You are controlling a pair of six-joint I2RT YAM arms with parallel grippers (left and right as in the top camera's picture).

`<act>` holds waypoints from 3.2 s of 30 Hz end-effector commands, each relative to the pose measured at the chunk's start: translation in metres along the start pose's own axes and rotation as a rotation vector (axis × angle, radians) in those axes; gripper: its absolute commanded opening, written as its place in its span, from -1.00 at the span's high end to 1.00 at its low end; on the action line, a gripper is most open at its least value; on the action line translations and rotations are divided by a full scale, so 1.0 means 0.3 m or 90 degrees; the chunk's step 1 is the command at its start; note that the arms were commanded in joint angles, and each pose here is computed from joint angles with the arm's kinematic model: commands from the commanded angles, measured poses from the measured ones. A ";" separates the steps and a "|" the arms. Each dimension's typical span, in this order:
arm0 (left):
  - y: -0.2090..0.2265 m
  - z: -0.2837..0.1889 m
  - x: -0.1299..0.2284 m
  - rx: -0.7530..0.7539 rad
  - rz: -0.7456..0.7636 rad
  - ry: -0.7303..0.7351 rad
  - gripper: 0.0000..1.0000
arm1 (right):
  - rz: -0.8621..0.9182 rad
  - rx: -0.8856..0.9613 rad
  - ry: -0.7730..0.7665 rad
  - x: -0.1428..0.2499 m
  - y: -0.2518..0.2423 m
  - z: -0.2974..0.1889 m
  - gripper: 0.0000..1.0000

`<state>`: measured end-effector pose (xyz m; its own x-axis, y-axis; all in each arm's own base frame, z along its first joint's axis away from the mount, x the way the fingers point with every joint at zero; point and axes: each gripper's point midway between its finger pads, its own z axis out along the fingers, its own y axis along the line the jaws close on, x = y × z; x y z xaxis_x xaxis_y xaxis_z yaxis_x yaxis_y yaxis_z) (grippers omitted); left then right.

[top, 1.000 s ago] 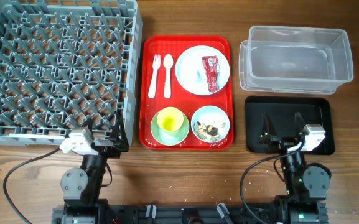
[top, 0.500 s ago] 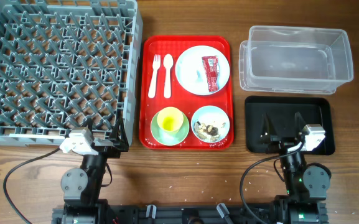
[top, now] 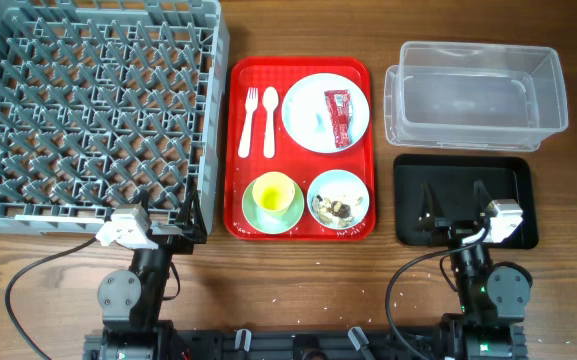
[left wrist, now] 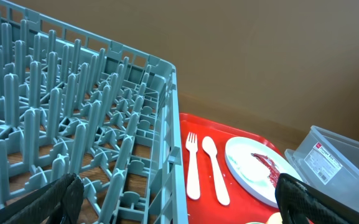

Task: Sort waste into correct bins and load items into the dishwasher rack
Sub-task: 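Raise both grippers from rest toward the red tray, then grasp the yellow cup from the green bowl with the right gripper and lift, then hand the yellow cup from the right gripper to the left gripper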

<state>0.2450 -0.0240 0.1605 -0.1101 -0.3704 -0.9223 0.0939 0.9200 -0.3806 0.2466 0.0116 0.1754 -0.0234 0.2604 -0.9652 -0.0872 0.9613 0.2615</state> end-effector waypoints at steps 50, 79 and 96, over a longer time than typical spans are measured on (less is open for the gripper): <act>-0.170 -0.179 -0.362 -0.180 -0.104 0.394 -1.00 | -0.011 0.053 0.971 0.554 0.721 0.154 0.37; -0.580 -0.103 -0.392 0.287 -0.277 0.517 -0.99 | 0.213 -0.492 0.676 -0.262 0.714 0.168 0.91; -0.653 -0.045 -0.488 0.610 -0.461 0.629 -0.84 | 0.205 -0.790 0.595 -0.407 0.999 0.076 0.91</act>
<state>0.2455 -0.1451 0.3538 -0.9678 -0.1259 -0.2179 0.2130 0.0515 -0.9757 0.2537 0.2562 0.3643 -0.7398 -0.1475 -0.6564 -0.6724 0.1299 0.7287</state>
